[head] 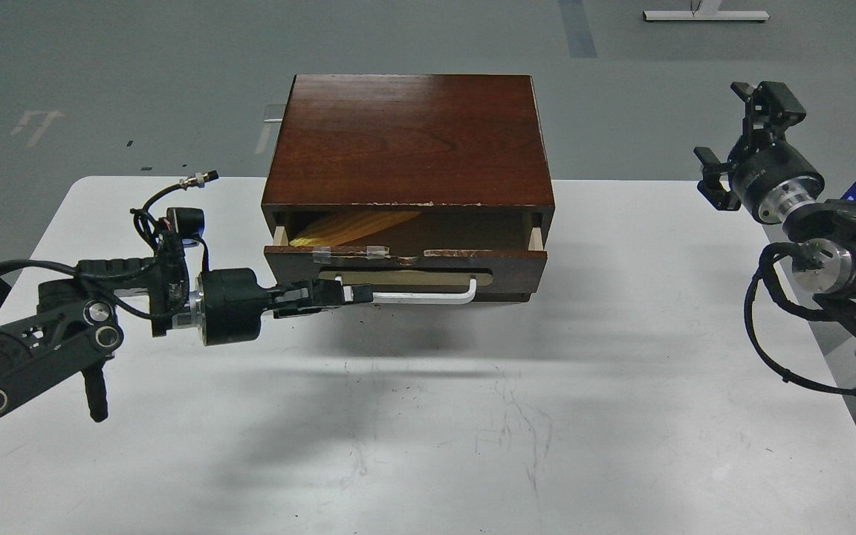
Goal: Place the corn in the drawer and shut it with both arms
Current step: 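Push the drawer front with the left gripper toward the cabinet until shut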
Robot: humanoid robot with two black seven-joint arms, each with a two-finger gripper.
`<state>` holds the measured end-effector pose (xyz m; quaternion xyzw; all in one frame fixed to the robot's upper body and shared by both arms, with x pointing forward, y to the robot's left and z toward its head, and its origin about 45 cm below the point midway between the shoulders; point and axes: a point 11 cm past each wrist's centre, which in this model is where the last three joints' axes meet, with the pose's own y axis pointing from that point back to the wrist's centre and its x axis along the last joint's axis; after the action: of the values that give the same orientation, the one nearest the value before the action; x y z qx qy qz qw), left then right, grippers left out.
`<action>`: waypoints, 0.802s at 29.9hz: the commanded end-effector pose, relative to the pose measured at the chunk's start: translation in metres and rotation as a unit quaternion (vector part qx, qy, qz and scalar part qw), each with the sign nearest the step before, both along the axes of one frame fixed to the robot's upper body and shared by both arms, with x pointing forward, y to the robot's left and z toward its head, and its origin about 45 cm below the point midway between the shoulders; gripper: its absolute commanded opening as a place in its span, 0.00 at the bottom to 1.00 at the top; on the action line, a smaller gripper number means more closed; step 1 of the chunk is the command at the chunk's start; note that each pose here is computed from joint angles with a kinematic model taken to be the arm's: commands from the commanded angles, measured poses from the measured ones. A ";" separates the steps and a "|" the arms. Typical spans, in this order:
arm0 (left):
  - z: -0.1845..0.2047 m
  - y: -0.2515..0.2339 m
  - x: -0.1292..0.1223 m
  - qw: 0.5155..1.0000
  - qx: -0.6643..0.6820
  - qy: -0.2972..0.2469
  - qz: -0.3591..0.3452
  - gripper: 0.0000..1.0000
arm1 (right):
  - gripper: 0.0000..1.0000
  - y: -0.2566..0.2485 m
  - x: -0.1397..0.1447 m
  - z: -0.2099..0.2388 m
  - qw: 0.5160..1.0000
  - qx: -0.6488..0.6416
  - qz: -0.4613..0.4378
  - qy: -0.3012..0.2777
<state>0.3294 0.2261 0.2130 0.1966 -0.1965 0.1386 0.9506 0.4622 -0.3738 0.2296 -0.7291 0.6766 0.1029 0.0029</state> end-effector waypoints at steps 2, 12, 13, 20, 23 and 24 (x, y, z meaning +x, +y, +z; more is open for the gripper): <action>-0.001 0.000 -0.001 1.000 -0.002 0.004 0.000 0.00 | 1.00 0.001 -0.001 -0.003 1.000 0.000 0.001 0.003; 0.002 -0.012 -0.012 1.000 -0.008 0.003 -0.023 0.00 | 1.00 -0.005 -0.005 -0.010 1.000 -0.006 -0.005 0.011; 0.001 -0.013 -0.012 1.000 -0.008 0.003 -0.025 0.00 | 1.00 -0.005 -0.005 -0.010 1.000 -0.006 -0.005 0.011; -0.009 -0.007 -0.012 1.000 0.002 0.012 -0.017 0.00 | 1.00 -0.007 -0.006 -0.013 1.000 -0.008 -0.007 0.015; -0.011 -0.003 -0.009 1.000 0.006 0.013 -0.010 0.00 | 1.00 -0.007 -0.008 -0.016 1.000 -0.007 -0.008 0.017; -0.012 -0.001 -0.008 1.000 0.008 0.013 -0.007 0.00 | 1.00 -0.008 -0.008 -0.016 1.000 -0.008 -0.008 0.018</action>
<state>0.3190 0.2209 0.2031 0.1993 -0.1878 0.1232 0.9538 0.4550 -0.3810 0.2147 -0.7223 0.6827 0.1098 -0.0129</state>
